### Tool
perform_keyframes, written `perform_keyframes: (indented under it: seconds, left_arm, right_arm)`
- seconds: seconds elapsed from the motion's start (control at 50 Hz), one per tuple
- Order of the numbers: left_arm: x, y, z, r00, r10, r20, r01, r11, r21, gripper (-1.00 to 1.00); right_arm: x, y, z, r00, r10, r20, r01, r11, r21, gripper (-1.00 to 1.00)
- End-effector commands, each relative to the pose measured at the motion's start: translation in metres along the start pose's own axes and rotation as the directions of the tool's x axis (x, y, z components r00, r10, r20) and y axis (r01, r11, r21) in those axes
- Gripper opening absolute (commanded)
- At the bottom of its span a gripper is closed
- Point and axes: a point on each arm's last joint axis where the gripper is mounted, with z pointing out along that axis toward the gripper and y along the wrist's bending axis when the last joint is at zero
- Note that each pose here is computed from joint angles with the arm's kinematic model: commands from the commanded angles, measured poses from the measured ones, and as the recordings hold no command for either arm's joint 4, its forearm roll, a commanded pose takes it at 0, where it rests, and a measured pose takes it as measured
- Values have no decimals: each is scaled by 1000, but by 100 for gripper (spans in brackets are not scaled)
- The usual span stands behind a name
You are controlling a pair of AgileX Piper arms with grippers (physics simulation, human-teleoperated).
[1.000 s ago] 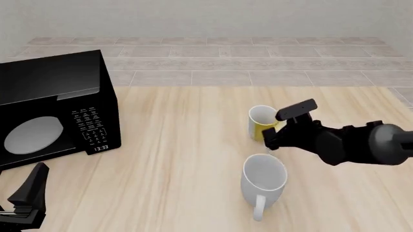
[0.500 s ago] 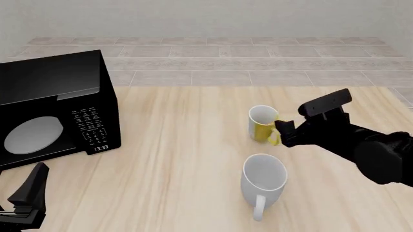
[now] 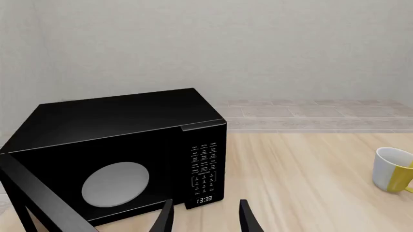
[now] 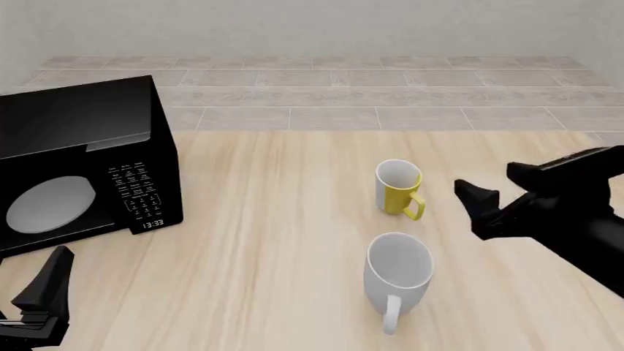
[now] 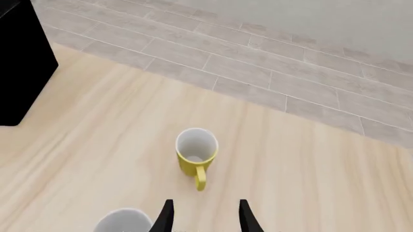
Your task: Put the yellow and white mug to the front of the white mug.
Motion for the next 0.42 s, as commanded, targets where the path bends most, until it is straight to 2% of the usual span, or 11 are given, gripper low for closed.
perform_keyframes:
  seconds: [0.02, 0.42]
  left_arm:
    - [0, 0, 0, 1000, 0, 0, 0, 1000, 0, 100]
    - [0, 0, 0, 1000, 0, 0, 0, 1000, 0, 100]
  right_arm:
    - [-2, -6, -38, 996, 4, 90, -8, 999, 51, 100]
    - [10, -7, -68, 988, 30, 150, -43, 996, 83, 100]
